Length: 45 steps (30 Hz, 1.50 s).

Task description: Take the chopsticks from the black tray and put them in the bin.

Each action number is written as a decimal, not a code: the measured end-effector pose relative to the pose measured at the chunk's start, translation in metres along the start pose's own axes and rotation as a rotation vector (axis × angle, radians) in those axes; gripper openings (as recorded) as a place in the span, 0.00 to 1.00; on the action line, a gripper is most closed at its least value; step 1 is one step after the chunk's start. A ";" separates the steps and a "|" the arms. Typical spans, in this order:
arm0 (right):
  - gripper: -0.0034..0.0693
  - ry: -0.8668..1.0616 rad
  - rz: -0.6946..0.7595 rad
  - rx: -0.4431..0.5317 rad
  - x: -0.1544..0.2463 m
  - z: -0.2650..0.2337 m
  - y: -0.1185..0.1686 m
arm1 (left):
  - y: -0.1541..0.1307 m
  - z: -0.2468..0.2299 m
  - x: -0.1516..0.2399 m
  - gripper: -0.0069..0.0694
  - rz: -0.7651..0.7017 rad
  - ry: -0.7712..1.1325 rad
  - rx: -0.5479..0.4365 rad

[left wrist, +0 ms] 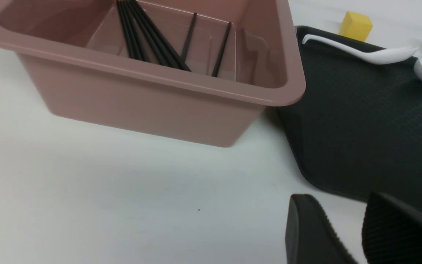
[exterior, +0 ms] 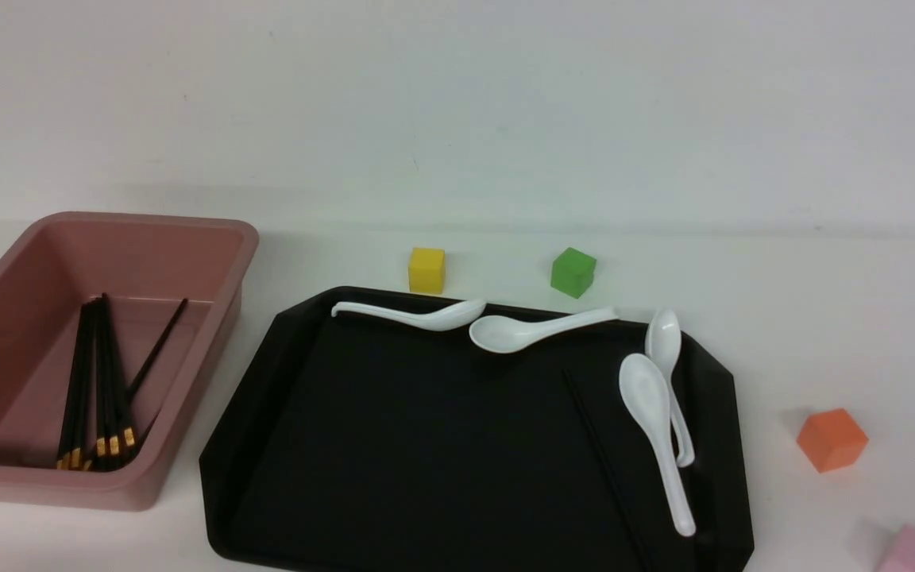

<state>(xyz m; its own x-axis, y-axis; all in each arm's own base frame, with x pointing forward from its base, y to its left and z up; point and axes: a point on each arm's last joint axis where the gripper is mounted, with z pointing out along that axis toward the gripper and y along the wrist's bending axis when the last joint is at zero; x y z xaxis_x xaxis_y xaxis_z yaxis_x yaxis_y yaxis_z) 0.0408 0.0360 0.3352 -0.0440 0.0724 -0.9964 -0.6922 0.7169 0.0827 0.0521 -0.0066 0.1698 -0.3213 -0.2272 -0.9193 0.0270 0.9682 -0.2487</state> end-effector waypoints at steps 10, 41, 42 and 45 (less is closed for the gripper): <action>0.09 0.035 -0.006 0.028 0.031 0.005 -0.003 | 0.000 0.000 0.000 0.40 0.000 0.000 0.000; 0.15 0.273 -0.020 0.688 0.157 -0.016 -0.044 | 0.000 0.000 0.000 0.40 0.001 0.001 0.000; 0.15 0.273 -0.020 0.688 0.157 -0.016 -0.044 | 0.000 0.000 0.000 0.40 0.001 0.001 0.000; 0.15 0.274 -0.016 0.688 0.157 -0.016 -0.044 | 0.000 0.000 0.000 0.40 0.001 0.001 0.000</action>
<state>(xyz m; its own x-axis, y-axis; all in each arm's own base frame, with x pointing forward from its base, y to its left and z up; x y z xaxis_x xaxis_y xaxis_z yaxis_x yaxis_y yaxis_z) 0.0526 0.0048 0.1748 -0.2780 -0.0526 -0.9591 -0.0907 0.9955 -0.0283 0.0520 -0.0066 0.1697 -0.3224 -0.2266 -0.9191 0.0268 0.9684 -0.2481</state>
